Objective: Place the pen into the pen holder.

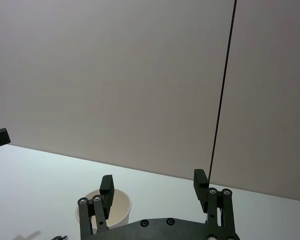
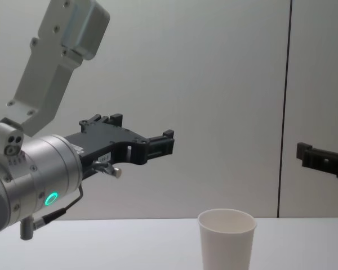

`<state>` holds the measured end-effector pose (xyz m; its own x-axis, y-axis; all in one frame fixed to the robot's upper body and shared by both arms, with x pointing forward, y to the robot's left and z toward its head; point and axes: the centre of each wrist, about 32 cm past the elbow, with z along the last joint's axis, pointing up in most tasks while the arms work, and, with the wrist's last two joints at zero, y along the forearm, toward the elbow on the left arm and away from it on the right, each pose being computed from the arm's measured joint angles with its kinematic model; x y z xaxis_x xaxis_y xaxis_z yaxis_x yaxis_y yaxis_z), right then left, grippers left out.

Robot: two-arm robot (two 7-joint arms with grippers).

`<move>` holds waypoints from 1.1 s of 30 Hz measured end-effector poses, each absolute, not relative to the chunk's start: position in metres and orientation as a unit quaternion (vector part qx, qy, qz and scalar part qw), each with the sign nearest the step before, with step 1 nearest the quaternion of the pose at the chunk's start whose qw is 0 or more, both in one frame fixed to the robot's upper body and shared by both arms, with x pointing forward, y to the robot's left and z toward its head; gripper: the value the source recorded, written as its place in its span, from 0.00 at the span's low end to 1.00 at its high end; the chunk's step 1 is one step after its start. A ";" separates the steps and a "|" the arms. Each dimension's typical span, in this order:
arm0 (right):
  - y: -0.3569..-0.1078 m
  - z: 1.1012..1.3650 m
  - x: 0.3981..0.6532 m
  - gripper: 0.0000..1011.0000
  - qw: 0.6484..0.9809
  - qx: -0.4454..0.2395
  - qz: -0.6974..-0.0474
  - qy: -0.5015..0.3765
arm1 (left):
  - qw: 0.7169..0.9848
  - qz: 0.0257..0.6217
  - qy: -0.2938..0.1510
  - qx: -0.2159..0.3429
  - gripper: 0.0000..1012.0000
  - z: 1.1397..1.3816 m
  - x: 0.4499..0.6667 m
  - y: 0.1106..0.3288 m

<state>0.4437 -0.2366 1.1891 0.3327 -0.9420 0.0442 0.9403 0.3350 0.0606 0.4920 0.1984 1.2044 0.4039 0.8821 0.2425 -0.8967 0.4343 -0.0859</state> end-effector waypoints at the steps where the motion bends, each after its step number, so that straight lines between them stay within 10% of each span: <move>1: -0.236 1.189 0.444 0.99 0.816 0.012 -0.576 -0.036 | 0.837 0.531 -0.126 0.029 0.99 1.204 0.492 0.198; 33: -0.208 1.184 0.463 0.99 0.796 -0.090 -0.597 0.035 | 0.837 0.531 -0.126 0.029 0.99 1.204 0.492 0.198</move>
